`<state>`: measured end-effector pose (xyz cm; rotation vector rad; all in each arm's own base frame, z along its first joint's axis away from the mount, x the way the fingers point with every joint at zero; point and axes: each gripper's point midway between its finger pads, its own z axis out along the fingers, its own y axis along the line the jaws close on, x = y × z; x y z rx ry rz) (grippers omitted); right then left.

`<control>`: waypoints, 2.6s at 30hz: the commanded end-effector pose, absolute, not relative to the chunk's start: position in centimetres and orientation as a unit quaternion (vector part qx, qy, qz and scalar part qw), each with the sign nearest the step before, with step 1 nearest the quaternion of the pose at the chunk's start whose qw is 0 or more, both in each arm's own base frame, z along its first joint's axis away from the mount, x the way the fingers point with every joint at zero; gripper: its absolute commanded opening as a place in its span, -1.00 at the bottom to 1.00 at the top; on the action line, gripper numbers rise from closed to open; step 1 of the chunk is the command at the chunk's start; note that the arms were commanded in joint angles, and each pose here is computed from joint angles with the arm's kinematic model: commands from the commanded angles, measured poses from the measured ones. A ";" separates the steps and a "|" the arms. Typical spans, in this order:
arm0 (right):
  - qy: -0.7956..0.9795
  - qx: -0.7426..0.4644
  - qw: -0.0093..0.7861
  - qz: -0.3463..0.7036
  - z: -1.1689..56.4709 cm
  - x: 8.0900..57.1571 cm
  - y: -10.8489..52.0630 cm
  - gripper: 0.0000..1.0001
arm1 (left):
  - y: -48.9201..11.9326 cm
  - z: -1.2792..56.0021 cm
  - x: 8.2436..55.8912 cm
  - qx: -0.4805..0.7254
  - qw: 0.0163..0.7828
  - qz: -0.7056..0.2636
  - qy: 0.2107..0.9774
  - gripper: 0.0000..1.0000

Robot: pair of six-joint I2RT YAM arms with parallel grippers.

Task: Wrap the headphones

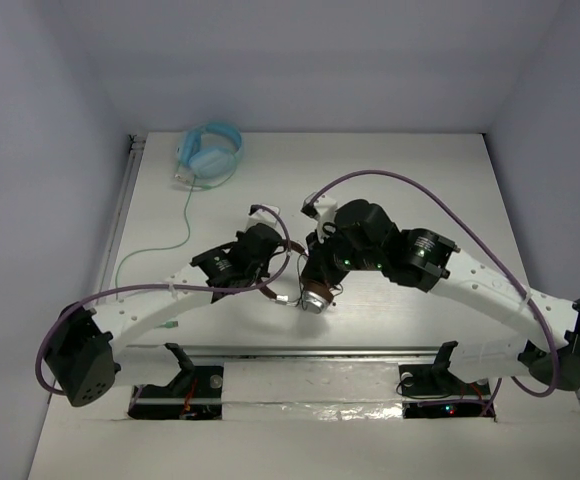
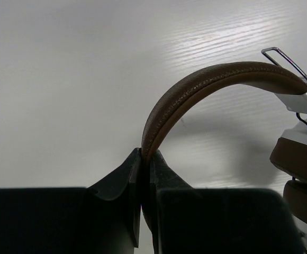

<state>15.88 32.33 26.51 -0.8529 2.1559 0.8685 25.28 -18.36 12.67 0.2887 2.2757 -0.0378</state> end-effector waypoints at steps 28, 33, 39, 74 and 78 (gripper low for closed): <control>0.895 -0.144 0.410 0.099 19.6 26.8 22.3 -1.00 | -21.0 19.4 25.3 0.223 0.434 -0.221 0.844 -1.00; 0.892 -0.108 0.420 0.131 18.8 28.0 22.6 -0.97 | -22.8 21.5 24.7 0.234 0.431 -0.310 0.814 -1.00; 0.873 -0.098 0.437 0.194 19.5 28.6 24.4 -0.92 | -22.5 23.4 24.8 0.222 0.427 -0.376 0.792 -1.00; 0.743 -0.102 0.499 0.434 18.6 26.7 29.6 -0.21 | -21.4 35.2 26.5 0.073 0.525 -0.484 0.697 -1.00; 0.732 -0.128 0.508 0.436 19.7 27.1 30.4 -0.19 | -21.9 35.7 26.1 0.079 0.519 -0.505 0.685 -1.00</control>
